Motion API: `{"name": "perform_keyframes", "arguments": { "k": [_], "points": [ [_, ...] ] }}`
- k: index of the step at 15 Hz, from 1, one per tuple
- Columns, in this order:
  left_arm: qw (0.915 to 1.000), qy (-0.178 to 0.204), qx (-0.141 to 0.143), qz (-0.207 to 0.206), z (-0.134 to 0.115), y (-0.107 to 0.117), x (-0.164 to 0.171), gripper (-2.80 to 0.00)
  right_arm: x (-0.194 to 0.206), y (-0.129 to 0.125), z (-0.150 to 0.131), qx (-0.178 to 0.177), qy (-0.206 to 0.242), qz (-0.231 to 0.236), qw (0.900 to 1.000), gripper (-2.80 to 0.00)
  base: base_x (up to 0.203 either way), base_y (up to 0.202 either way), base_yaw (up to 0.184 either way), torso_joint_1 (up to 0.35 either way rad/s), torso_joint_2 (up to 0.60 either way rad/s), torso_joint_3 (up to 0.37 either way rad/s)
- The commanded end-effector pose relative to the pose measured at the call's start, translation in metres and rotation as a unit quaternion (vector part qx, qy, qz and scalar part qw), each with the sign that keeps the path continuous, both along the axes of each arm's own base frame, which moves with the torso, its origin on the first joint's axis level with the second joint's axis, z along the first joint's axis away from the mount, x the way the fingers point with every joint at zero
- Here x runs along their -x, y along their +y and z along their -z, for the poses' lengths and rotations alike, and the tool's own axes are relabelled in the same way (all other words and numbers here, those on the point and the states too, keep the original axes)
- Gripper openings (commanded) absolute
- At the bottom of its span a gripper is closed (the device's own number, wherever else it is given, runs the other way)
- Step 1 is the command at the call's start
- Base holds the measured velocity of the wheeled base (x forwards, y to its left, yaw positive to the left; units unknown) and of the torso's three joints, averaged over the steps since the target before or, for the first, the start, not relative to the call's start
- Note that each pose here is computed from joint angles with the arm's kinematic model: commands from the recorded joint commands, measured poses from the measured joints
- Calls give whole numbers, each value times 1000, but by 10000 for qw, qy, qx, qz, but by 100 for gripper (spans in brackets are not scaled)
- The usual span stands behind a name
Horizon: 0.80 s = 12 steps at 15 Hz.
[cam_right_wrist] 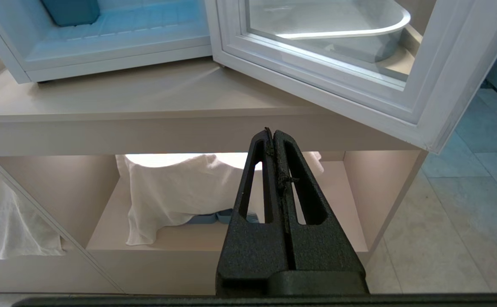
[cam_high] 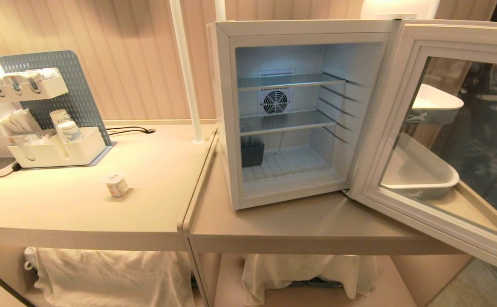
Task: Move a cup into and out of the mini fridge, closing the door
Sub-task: Put the yoghurt in the freezer
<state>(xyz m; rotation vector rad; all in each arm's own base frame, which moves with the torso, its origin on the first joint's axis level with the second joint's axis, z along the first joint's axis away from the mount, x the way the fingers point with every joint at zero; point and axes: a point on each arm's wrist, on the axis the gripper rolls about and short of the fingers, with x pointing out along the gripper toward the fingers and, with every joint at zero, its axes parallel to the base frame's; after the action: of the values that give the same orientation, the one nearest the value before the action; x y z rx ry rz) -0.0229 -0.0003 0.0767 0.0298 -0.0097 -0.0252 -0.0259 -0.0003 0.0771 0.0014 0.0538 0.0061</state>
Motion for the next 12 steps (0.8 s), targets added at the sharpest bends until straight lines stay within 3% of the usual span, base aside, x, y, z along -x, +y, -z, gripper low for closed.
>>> {"name": "perform_keyframes", "arguments": {
  "k": [1, 4, 12],
  "points": [
    [10000, 0, -12, 5, 0, 0, 0, -280, 0, 0, 0, 1, 7, 0, 10000, -280, 0, 0, 0, 0, 0, 0],
    [10000, 0, -12, 11, 0, 0, 0, -280, 0, 0, 0, 1, 7, 0, 10000, -280, 1, 49, -15, 3, 2, 2],
    [10000, 1, 3, 4, 0, 0, 0, -280, 0, 0, 0, 1, 7, 0, 10000, -280, 0, 188, -1, 1, 4, 5]
  ]
}}
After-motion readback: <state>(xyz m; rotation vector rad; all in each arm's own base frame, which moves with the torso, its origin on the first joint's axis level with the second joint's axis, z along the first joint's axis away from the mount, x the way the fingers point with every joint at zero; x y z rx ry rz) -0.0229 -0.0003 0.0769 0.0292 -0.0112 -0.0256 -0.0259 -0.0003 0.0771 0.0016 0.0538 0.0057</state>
